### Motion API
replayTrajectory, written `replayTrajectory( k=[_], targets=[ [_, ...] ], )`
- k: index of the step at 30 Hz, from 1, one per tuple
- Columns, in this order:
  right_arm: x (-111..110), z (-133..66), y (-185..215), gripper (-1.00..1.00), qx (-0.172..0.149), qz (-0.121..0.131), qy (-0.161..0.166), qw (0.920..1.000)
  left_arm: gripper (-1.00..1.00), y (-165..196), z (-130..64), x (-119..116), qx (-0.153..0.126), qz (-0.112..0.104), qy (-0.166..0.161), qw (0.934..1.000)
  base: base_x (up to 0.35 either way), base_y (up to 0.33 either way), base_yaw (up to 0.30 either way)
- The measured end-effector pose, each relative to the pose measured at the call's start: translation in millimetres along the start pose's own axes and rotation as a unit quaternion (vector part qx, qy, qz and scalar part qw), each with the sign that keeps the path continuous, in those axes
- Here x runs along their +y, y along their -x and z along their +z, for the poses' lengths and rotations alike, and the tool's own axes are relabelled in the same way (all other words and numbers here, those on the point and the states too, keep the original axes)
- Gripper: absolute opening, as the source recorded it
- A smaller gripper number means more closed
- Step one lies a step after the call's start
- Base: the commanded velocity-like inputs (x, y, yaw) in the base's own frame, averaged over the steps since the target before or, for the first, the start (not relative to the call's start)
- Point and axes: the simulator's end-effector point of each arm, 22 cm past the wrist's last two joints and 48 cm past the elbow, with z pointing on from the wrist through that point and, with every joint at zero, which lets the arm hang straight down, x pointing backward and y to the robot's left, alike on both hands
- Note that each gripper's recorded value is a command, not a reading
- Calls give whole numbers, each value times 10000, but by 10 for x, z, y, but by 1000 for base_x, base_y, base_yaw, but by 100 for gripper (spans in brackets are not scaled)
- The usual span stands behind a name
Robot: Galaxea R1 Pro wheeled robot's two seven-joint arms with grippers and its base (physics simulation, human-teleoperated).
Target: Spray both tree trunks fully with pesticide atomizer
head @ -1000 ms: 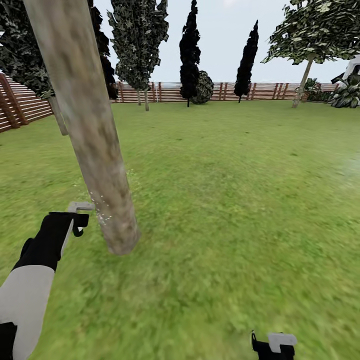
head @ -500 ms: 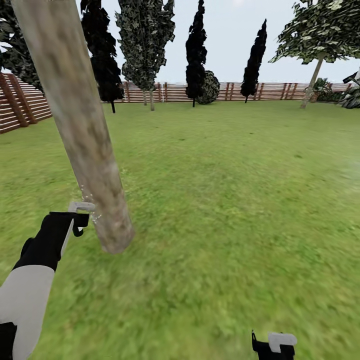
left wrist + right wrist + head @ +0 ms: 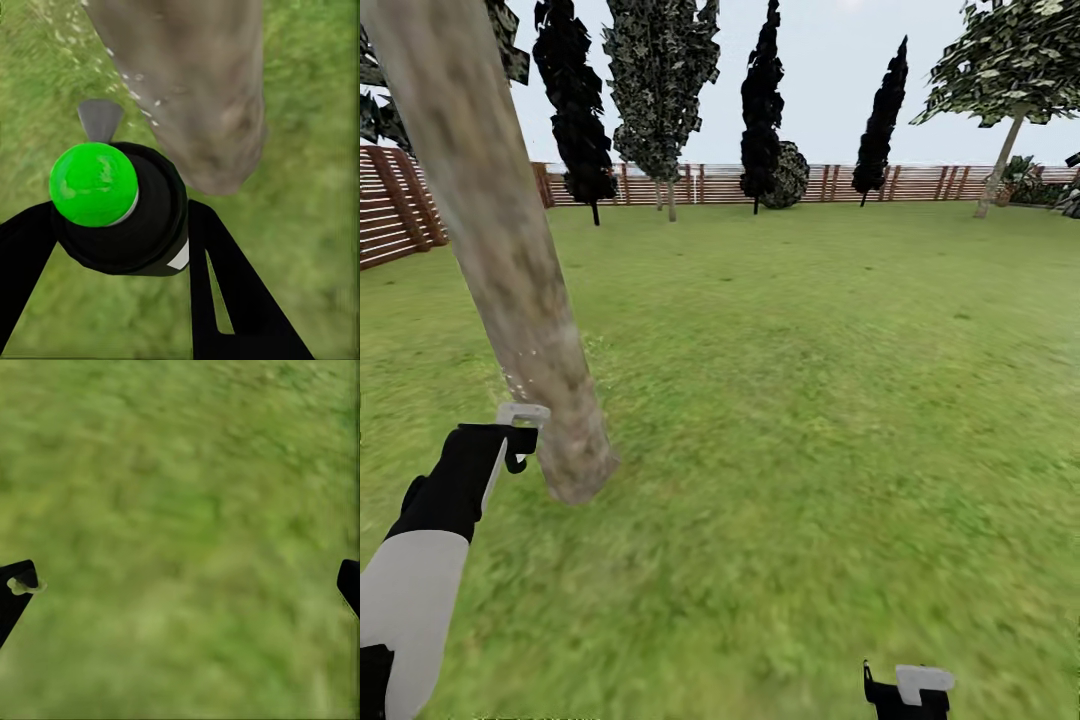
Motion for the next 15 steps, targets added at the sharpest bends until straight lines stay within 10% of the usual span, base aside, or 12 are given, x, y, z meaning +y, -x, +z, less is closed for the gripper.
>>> replayTrajectory(
  k=[15],
  targets=[
    [0,0,0,100,0,0,0,10000,-100,4,-2,17,-5,-3,54,10000,53,-266,193]
  ],
)
